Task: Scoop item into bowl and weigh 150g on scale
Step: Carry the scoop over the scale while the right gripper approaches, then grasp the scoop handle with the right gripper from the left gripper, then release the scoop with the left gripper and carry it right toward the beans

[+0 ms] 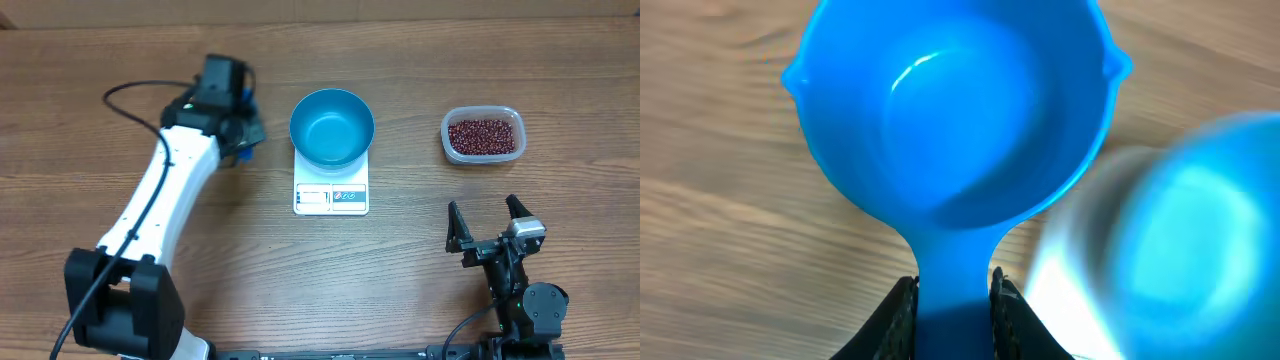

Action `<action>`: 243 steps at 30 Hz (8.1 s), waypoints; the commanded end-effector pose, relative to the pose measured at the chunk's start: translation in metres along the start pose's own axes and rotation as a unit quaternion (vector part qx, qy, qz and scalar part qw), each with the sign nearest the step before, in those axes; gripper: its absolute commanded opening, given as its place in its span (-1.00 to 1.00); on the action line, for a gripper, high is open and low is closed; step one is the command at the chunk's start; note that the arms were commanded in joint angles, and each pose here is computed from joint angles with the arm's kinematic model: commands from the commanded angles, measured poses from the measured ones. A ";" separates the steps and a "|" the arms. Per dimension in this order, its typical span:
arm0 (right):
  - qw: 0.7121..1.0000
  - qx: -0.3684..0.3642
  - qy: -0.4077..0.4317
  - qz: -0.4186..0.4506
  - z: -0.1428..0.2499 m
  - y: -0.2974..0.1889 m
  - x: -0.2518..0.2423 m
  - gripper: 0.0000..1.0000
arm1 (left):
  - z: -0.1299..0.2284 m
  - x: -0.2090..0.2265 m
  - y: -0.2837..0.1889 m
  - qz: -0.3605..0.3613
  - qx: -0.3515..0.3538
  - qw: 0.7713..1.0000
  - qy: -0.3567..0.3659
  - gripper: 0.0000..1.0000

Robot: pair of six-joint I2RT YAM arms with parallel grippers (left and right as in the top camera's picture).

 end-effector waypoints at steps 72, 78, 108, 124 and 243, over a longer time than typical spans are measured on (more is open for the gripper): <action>0.891 0.326 0.289 -0.132 0.002 0.060 0.146 0.36 | 0.118 -0.165 -0.064 0.097 0.075 0.953 -0.278 -0.92; 0.893 0.305 0.299 -0.141 -0.003 0.074 0.151 -0.10 | 0.120 -0.160 -0.063 0.086 0.076 0.954 -0.276 -0.92; 0.892 0.292 0.296 -0.178 -0.015 0.088 0.177 -0.87 | 0.120 -0.156 -0.062 0.078 0.071 0.956 -0.274 -0.92; 0.917 0.265 0.269 -0.126 -0.064 0.071 0.148 -0.93 | 0.042 -0.158 -0.187 0.231 -0.052 0.967 -0.096 1.00; 0.928 0.326 0.177 0.018 -0.151 0.099 -0.026 -0.93 | 0.168 -0.109 0.073 -0.081 0.015 0.971 0.224 -0.91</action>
Point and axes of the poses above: each gripper's point midway between its finger pads, its own y axis out along the fingers, its own x axis along the line the jaws close on, z = x × y, the point moved 1 cm from there along -y, back along the fingers
